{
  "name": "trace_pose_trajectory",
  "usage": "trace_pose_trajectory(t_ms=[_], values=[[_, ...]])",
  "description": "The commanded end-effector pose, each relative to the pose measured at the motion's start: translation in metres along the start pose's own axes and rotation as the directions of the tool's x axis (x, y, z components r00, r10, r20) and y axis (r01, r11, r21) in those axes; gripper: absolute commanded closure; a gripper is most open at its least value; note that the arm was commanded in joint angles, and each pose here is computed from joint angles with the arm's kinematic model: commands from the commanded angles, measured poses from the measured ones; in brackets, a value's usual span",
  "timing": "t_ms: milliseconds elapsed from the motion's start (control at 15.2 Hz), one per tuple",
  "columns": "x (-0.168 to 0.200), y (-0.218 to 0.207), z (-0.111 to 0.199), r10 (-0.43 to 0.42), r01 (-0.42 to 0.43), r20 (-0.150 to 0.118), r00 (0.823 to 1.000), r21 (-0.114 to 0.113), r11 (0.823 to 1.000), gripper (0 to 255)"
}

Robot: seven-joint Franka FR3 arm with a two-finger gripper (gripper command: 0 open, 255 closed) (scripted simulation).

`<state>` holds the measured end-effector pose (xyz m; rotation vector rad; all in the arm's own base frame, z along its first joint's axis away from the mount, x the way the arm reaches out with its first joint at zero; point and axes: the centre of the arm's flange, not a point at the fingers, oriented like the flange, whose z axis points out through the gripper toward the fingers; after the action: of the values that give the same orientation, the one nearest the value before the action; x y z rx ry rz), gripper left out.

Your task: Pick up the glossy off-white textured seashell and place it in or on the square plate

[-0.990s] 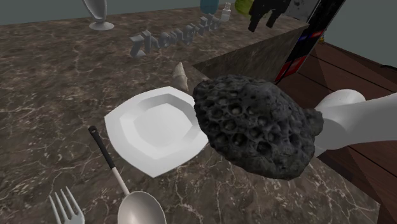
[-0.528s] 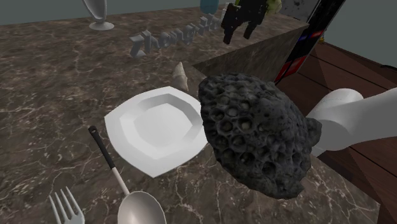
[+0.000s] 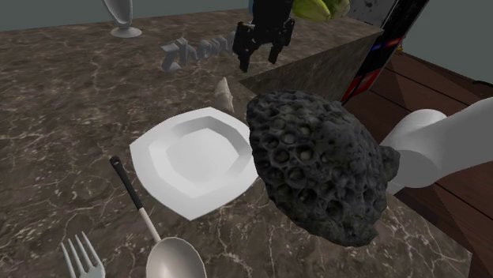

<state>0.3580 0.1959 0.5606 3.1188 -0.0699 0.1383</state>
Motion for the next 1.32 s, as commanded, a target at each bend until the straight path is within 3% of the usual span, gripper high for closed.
trace_pose_trajectory(t_ms=[0,396,858,1254], values=[[0.001,-0.024,0.010,-0.003,0.003,0.006,1.000,0.003,1.000,0],[0.010,-0.091,0.030,-0.016,0.015,0.019,1.000,0.010,1.000,0],[0.009,-0.091,0.070,-0.016,0.015,0.019,1.000,0.010,1.000,0],[0.009,-0.091,0.070,-0.016,0.015,0.019,1.000,0.010,1.000,0]])
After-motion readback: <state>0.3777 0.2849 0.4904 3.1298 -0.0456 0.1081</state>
